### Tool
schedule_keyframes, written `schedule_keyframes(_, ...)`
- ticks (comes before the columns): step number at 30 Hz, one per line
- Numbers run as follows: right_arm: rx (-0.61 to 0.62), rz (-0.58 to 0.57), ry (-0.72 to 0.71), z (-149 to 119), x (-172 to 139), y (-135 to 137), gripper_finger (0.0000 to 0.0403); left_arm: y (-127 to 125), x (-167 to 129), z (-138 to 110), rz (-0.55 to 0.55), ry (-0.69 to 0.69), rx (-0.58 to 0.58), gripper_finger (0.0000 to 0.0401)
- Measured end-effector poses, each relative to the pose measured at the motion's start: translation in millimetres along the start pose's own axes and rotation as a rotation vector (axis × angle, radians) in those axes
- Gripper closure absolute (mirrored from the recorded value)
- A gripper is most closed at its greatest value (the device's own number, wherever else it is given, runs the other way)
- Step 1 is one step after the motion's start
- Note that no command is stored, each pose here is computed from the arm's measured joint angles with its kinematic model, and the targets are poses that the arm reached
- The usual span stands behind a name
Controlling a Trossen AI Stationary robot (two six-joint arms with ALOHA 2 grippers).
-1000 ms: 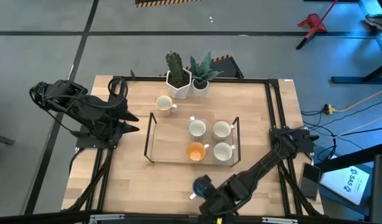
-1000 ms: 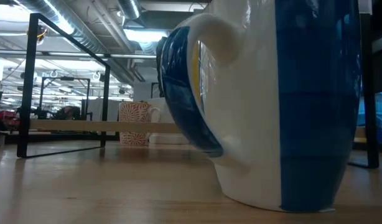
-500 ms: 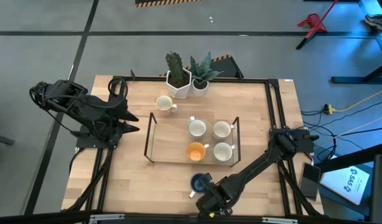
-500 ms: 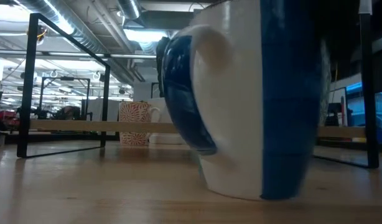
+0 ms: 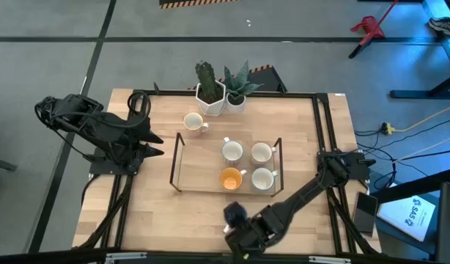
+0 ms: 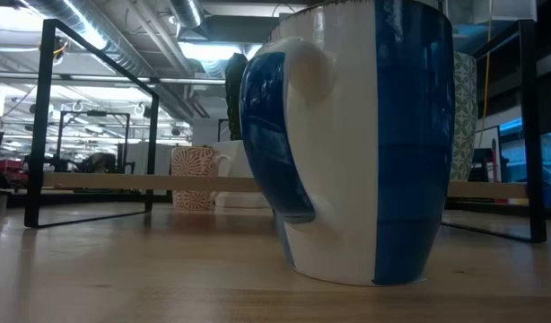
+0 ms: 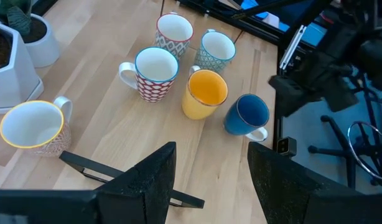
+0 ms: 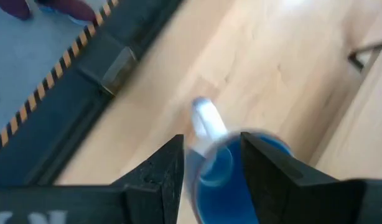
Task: Place coffee mugs
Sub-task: Put the blue mug on the shelf
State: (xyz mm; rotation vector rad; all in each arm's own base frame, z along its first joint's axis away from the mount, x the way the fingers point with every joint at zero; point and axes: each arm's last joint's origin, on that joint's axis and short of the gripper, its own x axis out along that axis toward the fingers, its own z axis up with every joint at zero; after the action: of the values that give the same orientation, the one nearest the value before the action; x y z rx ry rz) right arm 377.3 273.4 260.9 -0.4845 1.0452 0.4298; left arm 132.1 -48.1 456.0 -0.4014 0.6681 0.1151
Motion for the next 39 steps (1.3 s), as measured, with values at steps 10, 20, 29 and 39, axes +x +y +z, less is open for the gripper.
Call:
schedule_keyframes(10,0.012,0.115,0.146,-17.0,22.6,-5.9,0.026,0.3,-0.1,-0.3,0.003,0.003,0.002,0.0207)
schedule_keyframes(20,0.035,0.102,0.237,-37.3,46.9,-5.1,0.0312,0.5,-0.1,-0.5,0.005,0.004,0.002,0.0207)
schedule_keyframes(29,0.026,0.214,0.148,-25.7,42.4,-2.3,0.0397,0.6,-0.1,-0.5,0.008,0.002,0.001,0.0207)
schedule_keyframes(39,-0.071,0.058,-0.218,30.9,-33.9,-52.1,0.04,0.6,-0.1,-0.5,0.008,0.002,-0.003,0.0207)
